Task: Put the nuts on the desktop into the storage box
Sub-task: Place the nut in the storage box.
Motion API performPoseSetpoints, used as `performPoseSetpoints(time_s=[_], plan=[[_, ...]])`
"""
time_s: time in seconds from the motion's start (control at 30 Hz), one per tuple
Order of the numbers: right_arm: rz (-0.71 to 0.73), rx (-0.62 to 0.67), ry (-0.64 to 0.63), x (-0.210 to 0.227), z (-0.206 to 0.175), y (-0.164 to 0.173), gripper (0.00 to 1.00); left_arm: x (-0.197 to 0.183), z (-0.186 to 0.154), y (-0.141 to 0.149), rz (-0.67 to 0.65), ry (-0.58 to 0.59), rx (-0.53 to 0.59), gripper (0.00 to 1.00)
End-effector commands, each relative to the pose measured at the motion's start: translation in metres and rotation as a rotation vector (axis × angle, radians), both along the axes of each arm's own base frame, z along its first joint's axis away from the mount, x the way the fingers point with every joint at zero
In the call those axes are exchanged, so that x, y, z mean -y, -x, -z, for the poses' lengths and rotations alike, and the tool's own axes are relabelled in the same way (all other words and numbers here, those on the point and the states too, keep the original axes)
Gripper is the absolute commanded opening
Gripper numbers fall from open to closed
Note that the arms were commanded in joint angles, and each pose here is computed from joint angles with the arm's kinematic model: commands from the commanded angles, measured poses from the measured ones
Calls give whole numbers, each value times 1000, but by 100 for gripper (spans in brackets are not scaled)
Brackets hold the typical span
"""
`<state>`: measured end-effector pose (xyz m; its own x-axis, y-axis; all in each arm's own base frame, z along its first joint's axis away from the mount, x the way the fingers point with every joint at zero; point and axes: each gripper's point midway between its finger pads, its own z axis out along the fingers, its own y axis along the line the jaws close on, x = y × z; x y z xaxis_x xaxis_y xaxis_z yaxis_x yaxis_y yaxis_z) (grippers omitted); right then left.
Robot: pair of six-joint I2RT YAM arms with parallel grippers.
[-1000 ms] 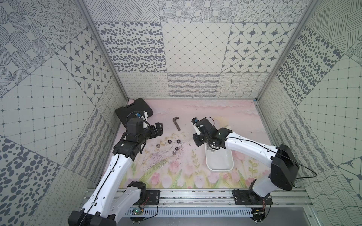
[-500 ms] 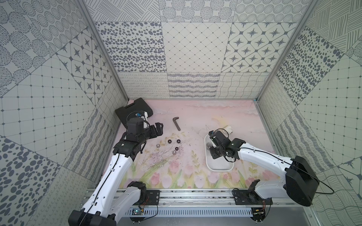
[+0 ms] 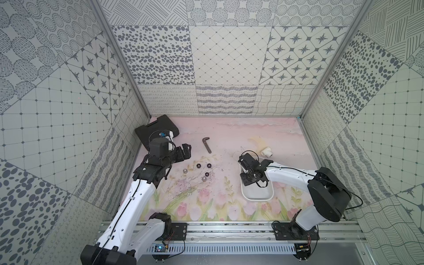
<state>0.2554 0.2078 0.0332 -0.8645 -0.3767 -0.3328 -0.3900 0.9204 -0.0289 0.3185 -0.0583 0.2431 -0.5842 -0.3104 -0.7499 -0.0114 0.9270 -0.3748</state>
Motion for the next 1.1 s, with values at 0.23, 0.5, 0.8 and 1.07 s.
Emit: performPoseSetpoints(time_s=[0.23,0.5,0.8,1.07], plan=[[2,90,-38,-16,-19,-26,52,1,-2,-2,5,-3,11,99],[-23,213,-122,-18,-78,-30,56,0,-4,-1,2,-2,19,99],[-232,218,-224,-97,-112,-11,56,1,-3,-1,1,3,17,99],[-355,127,-241,-188,-74,6,56,0,-4,0,-1,-2,17,99]])
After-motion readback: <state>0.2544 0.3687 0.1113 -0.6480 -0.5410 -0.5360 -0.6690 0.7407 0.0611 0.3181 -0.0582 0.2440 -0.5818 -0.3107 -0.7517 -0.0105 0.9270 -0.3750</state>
